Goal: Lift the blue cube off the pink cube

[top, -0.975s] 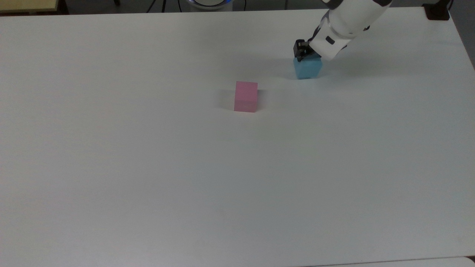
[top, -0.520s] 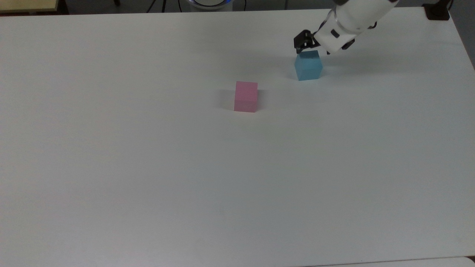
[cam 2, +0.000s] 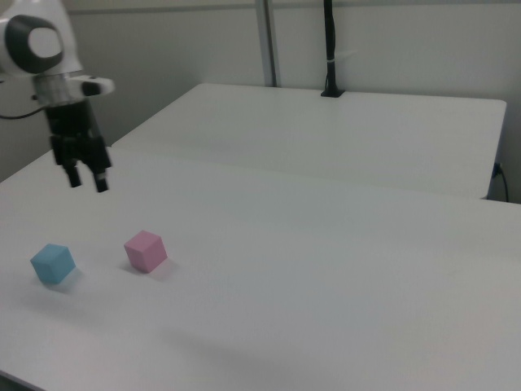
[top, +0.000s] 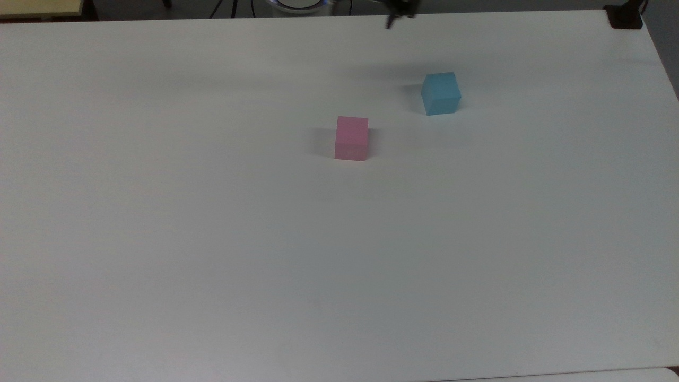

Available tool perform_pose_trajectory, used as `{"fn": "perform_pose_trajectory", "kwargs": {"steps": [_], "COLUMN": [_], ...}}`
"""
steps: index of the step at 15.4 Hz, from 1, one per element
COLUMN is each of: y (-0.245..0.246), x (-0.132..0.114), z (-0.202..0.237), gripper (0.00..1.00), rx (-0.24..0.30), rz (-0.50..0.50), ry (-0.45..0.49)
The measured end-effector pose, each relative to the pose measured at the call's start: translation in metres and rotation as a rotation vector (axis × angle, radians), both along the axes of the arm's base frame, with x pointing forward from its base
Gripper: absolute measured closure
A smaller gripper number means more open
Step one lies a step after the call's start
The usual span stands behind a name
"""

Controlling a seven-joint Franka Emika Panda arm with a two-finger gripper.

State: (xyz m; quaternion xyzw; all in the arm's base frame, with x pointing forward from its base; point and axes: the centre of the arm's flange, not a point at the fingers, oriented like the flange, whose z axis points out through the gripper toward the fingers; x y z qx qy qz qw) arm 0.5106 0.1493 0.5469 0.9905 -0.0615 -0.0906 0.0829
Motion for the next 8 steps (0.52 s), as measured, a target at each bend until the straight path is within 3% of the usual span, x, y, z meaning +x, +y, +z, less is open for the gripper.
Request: {"fn": "perform_pose_trajectory", "kwargs": {"steps": [4, 8], "y": [-0.092, -0.135], "x": [0.015, 0.021], "z": [0.021, 0.037], "gripper": [0.00, 0.00], "rx": [0.010, 0.024], "rz": [-0.055, -0.039], "ry": [-0.026, -0.050]}}
